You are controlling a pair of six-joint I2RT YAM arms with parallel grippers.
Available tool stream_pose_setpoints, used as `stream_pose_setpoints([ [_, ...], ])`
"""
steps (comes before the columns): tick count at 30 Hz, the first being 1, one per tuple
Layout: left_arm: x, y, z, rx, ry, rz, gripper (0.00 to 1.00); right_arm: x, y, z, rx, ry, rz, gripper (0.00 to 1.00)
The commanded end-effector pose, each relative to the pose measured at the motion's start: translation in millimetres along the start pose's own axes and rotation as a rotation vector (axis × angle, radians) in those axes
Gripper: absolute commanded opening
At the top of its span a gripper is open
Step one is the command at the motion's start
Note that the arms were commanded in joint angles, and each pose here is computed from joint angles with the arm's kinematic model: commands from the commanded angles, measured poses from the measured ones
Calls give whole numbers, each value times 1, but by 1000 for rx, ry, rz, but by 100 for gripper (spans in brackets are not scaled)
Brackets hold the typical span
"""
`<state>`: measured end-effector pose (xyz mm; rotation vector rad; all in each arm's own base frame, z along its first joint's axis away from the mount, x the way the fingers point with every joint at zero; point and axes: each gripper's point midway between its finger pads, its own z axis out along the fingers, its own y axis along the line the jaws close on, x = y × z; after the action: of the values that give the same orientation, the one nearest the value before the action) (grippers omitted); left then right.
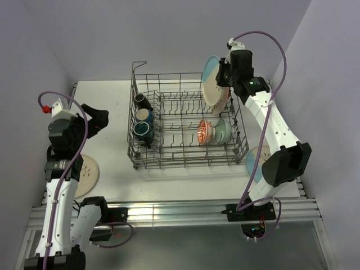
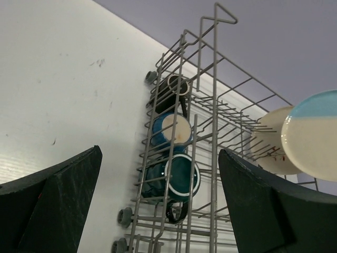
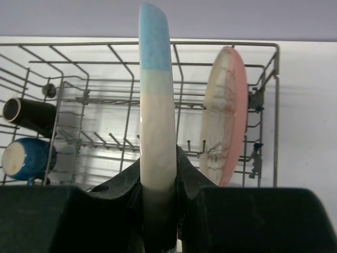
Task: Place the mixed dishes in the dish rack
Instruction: Insert the plate into the dish rack
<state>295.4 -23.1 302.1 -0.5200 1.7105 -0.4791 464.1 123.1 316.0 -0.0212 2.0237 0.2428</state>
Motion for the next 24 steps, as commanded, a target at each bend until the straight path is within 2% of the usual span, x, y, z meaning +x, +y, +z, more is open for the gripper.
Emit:
stream_pose_setpoints([
  [1,1,11,-5,-44,-18,20,99,-85,0,-27,41,-280,16,0],
  [11,12,25,-7,-91,0,18,99,-77,-6,3,92,-258,-13,0],
  [24,13,30,-9,-113,5,25,99,-44,-1,44,115,-179,-61,0],
])
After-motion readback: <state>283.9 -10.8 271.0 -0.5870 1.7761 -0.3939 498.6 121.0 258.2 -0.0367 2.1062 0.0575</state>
